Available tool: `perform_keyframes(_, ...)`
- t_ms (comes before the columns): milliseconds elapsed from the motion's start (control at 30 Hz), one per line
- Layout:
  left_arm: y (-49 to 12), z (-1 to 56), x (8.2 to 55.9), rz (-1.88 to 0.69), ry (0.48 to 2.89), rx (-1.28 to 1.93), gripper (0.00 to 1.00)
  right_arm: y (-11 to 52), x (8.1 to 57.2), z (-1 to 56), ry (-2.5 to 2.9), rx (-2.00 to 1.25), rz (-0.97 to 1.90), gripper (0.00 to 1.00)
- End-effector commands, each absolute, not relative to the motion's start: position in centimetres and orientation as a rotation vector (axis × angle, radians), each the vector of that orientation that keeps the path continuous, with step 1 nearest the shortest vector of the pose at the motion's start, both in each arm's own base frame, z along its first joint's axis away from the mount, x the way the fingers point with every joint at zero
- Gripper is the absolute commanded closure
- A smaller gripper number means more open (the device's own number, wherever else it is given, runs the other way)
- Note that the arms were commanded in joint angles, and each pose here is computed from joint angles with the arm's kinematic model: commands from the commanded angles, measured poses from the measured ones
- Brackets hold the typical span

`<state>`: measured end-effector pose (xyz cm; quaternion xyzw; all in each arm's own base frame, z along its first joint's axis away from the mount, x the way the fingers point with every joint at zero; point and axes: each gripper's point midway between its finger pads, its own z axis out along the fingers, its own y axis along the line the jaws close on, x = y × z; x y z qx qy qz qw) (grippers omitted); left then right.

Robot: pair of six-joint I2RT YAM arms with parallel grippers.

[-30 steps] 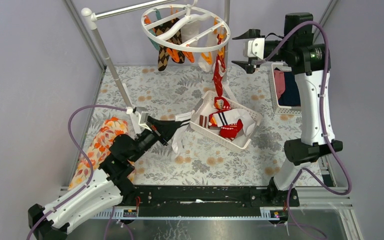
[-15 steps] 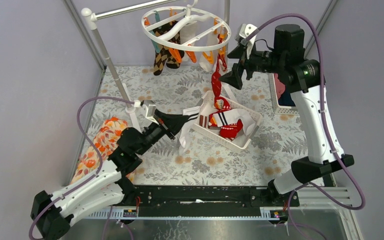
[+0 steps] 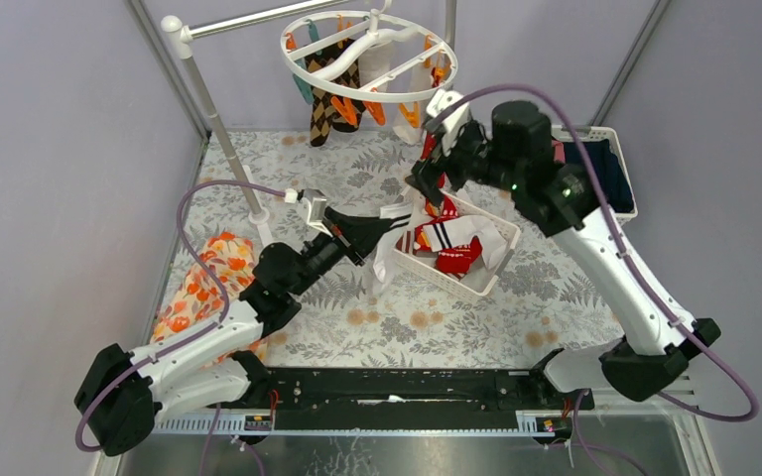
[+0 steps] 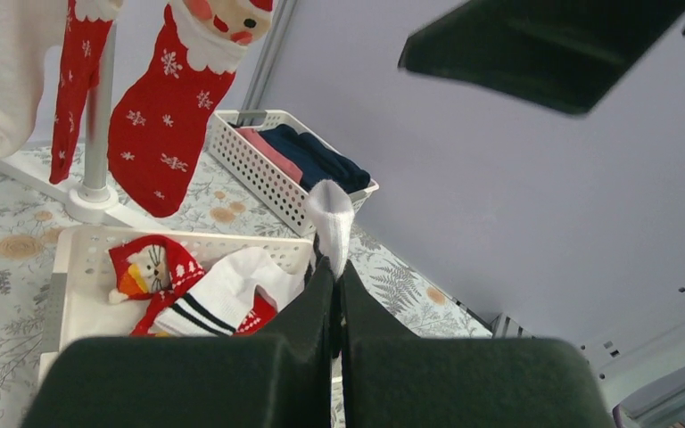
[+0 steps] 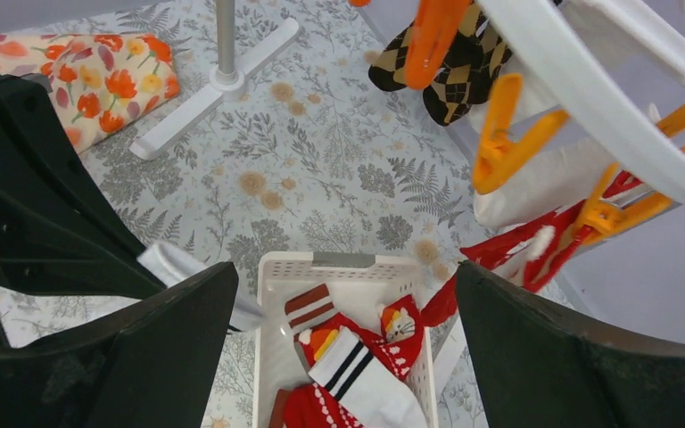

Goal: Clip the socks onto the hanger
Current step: Open the clamp at the hanger.

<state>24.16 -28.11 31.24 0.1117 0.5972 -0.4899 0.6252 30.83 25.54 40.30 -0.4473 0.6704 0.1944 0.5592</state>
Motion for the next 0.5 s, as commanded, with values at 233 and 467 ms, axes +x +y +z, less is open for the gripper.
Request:
perform_keyframes(233, -26.1, 32.1, 23.5, -1.035, 1.291, 0.305, 1.0, 26.2, 31.6, 44.1, 1.34, -0.594, 0.236, 0.0)
perform_keyframes(467, -24.7, 30.6, 23.3, -0.978, 1.309, 0.282, 1.0, 26.6, 33.6, 44.5, 1.362, -0.444, 0.246, 0.0)
